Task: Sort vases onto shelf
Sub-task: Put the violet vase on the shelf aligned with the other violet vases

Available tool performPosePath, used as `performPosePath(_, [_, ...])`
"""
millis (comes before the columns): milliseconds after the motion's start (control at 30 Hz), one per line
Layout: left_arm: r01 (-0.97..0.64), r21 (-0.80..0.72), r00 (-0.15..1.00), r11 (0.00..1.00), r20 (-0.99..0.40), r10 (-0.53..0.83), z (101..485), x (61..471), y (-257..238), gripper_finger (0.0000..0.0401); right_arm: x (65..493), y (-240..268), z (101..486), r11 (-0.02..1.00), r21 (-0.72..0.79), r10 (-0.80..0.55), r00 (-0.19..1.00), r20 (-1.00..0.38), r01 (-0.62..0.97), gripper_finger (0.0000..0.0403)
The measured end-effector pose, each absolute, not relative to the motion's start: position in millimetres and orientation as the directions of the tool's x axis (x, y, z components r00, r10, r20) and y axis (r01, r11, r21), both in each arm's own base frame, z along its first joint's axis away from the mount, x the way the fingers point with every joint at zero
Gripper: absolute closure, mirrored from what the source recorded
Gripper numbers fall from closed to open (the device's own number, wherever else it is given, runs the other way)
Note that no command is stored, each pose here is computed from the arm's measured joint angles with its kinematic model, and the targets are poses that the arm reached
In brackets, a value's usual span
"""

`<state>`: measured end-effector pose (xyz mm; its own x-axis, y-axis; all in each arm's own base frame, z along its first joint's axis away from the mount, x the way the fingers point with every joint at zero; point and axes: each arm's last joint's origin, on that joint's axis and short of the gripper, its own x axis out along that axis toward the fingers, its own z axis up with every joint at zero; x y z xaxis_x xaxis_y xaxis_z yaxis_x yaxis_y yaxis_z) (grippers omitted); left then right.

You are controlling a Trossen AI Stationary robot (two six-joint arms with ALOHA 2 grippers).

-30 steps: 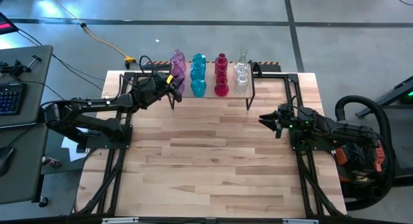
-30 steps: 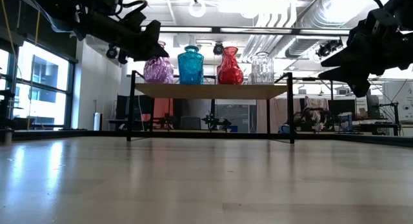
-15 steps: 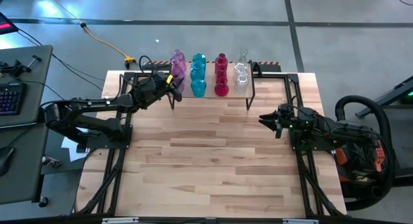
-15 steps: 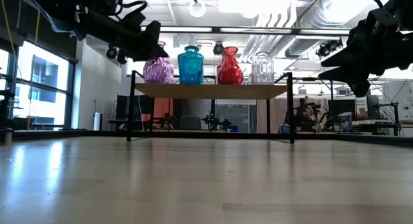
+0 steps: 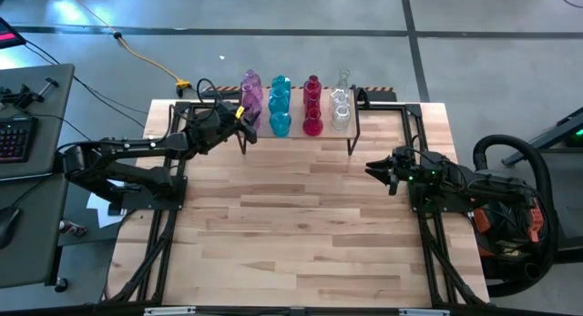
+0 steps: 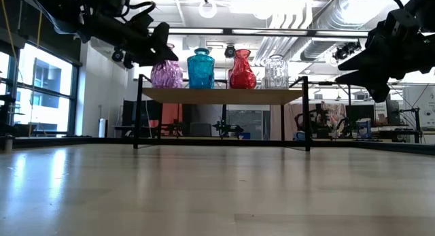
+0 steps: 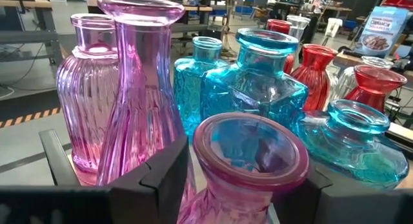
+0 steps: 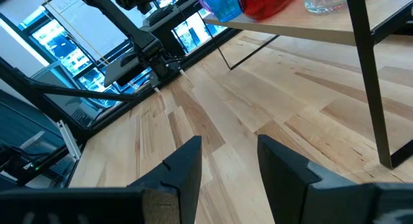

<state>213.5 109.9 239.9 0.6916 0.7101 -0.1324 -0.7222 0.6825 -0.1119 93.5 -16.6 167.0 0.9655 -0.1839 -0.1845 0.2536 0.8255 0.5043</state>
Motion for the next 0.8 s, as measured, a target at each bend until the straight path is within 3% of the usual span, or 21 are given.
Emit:
performPosePath(567, [-0.715, -0.156, 0.697, 0.681, -0.088, 0.712, 247.1, 211.1, 108.7, 0.0214, 93.5, -16.6, 167.0, 0.825, 0.504, -0.184, 0.965, -0.184, 0.254, 0.0271])
performPosePath(800, [-0.715, -0.163, 0.697, 0.679, -0.091, 0.712, 247.0, 210.8, 108.6, 0.0188, 93.5, -16.6, 167.0, 0.825, 0.504, -0.184, 0.965, -0.184, 0.254, 0.0271])
